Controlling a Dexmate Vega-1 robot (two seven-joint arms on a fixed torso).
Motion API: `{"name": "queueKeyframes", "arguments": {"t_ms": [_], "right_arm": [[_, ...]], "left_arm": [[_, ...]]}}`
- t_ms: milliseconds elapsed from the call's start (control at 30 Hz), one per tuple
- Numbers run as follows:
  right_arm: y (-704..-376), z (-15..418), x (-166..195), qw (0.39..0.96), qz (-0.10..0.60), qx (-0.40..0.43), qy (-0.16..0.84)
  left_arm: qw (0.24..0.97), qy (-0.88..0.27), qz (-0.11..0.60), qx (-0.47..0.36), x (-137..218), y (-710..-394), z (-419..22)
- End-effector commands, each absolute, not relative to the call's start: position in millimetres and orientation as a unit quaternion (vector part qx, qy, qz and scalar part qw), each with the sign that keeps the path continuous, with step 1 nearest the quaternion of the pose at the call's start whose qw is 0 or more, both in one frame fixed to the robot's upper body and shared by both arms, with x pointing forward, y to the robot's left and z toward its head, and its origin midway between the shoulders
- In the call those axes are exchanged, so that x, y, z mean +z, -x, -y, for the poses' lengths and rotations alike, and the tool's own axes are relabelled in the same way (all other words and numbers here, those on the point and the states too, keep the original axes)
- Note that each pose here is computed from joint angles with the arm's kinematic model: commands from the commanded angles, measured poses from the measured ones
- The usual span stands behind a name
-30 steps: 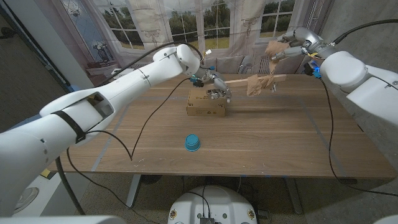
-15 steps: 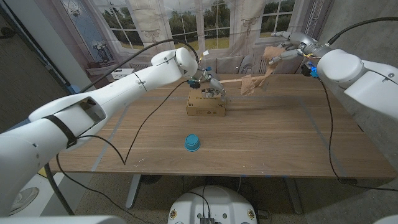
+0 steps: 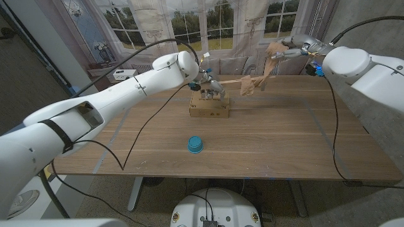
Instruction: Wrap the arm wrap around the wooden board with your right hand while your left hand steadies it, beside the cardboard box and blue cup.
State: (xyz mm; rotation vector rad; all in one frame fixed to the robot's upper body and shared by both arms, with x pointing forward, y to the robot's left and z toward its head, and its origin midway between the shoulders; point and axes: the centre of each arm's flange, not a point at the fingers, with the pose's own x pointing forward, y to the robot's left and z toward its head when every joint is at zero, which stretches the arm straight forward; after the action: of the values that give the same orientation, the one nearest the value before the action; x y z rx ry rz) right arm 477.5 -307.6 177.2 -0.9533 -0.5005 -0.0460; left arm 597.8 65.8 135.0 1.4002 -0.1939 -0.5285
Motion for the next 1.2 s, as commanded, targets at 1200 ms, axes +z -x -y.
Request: {"name": "queueKeyframes", "arguments": {"t_ms": [1200], "right_arm": [[-480.1, 325.7, 172.1, 0.889, 0.288, 0.041, 0.353]], "left_arm": [[0.658, -0.752, 0.009, -0.028, 126.9, -601.6, -69.5]]}}
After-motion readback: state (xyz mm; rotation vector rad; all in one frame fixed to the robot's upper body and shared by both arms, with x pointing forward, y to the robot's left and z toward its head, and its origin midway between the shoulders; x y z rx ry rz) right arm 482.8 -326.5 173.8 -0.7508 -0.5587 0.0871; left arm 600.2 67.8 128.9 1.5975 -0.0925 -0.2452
